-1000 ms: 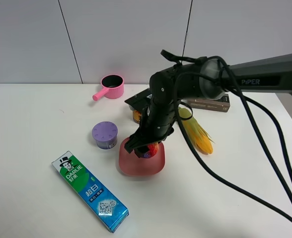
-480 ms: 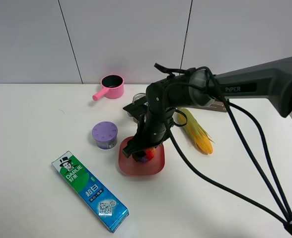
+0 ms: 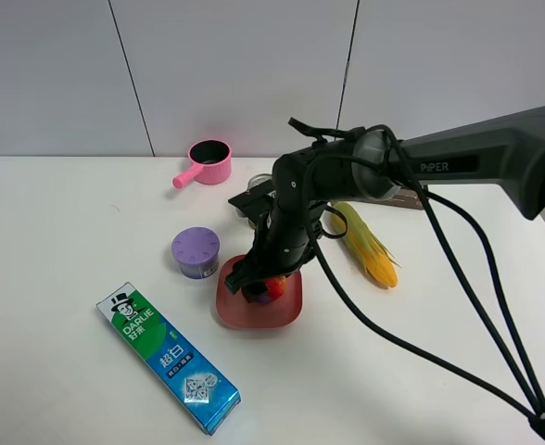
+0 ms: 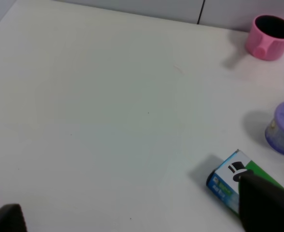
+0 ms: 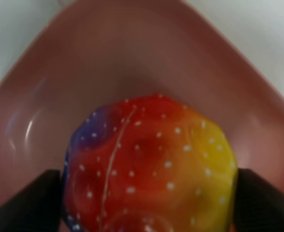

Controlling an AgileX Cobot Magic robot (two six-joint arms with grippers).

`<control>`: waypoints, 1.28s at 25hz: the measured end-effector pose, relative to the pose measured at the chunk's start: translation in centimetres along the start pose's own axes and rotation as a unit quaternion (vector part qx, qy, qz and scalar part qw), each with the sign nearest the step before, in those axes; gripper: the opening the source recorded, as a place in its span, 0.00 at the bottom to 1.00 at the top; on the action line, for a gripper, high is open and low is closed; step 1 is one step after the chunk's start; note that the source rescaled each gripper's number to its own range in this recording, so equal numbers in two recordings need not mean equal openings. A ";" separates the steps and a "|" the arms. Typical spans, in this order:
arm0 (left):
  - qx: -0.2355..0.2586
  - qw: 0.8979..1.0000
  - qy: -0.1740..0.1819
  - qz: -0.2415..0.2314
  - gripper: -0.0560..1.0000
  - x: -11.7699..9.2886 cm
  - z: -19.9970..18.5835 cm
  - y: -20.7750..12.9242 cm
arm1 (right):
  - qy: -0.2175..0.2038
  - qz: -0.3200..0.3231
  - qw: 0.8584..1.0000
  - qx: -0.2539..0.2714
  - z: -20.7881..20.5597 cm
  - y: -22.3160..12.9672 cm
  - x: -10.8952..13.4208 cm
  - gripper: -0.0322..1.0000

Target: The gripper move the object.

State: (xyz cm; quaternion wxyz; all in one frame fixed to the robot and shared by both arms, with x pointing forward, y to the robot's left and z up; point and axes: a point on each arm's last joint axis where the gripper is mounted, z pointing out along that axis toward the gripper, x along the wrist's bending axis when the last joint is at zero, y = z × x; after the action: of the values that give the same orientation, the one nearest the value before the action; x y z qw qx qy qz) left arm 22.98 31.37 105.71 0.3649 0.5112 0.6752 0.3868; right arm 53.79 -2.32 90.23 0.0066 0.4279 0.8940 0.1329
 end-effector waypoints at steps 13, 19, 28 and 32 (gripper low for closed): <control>0.000 1.000 0.000 0.000 1.00 0.0 0.0 0.0 | 0.013 -0.005 0.997 -0.071 -9.0 0.4 1.0 0.91; 0.000 1.000 0.000 0.000 1.00 0.0 0.0 0.0 | -0.032 -0.021 0.978 -0.207 -20.5 -1.3 1.0 0.91; 0.000 1.000 0.000 0.000 1.00 0.0 0.0 0.0 | -0.281 0.083 0.897 -0.330 -36.0 -11.4 -5.1 0.91; 0.000 1.000 0.000 0.000 1.00 0.0 0.0 0.0 | -0.354 0.122 0.864 -0.336 -40.3 -17.6 -5.5 0.91</control>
State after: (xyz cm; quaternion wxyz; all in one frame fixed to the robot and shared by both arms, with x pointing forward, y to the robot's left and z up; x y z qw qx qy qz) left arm 22.98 31.37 105.71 0.3649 0.5112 0.6752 0.3868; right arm 38.79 -26.41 124.27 0.4500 0.5234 0.6736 0.2642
